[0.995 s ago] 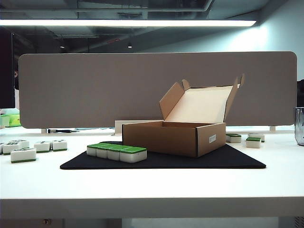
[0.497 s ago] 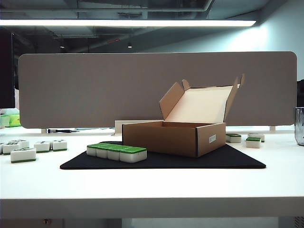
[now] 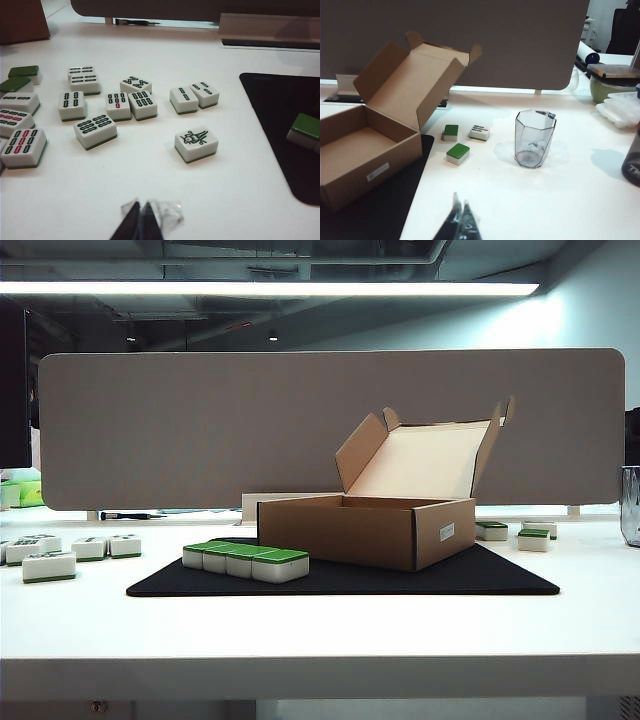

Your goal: Pick up four mahjong tiles and put them into the paper box.

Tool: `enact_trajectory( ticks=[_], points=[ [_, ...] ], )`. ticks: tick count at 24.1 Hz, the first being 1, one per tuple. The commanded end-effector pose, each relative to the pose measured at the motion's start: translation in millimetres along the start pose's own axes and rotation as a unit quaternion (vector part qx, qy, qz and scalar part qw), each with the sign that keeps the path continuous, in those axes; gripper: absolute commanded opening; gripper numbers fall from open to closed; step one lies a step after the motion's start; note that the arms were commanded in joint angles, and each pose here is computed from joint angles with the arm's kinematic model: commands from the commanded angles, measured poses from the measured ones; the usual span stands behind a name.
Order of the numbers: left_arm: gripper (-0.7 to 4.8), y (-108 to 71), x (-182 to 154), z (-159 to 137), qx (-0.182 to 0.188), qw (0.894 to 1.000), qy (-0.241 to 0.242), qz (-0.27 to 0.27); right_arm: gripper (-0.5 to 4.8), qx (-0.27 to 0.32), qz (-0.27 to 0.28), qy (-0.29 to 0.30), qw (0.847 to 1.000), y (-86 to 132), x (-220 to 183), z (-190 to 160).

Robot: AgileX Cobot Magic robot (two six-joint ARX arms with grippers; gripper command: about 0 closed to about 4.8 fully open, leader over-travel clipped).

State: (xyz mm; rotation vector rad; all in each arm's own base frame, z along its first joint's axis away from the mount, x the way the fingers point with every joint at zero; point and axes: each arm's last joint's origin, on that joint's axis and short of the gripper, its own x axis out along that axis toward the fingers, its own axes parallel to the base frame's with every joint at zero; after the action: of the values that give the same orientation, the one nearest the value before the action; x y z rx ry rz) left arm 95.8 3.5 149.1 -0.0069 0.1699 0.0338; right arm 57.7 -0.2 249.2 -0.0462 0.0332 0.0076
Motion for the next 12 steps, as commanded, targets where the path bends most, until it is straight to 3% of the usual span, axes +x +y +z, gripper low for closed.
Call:
enact_trajectory(
  ticks=[1,5,12],
  points=[
    [-0.06,0.0,0,-2,0.001,1.000,0.006,-0.001,-0.01,0.001,0.001,0.001,1.000,0,-15,16],
    [-0.06,0.3,0,-2,0.002,1.000,0.006,0.006,-0.01,0.002,0.029,0.023,0.999,1,-36,31],
    [-0.06,0.3,0,-2,0.002,1.000,0.006,0.006,-0.01,0.009,0.124,0.051,0.991,6,-74,52]
  ],
)
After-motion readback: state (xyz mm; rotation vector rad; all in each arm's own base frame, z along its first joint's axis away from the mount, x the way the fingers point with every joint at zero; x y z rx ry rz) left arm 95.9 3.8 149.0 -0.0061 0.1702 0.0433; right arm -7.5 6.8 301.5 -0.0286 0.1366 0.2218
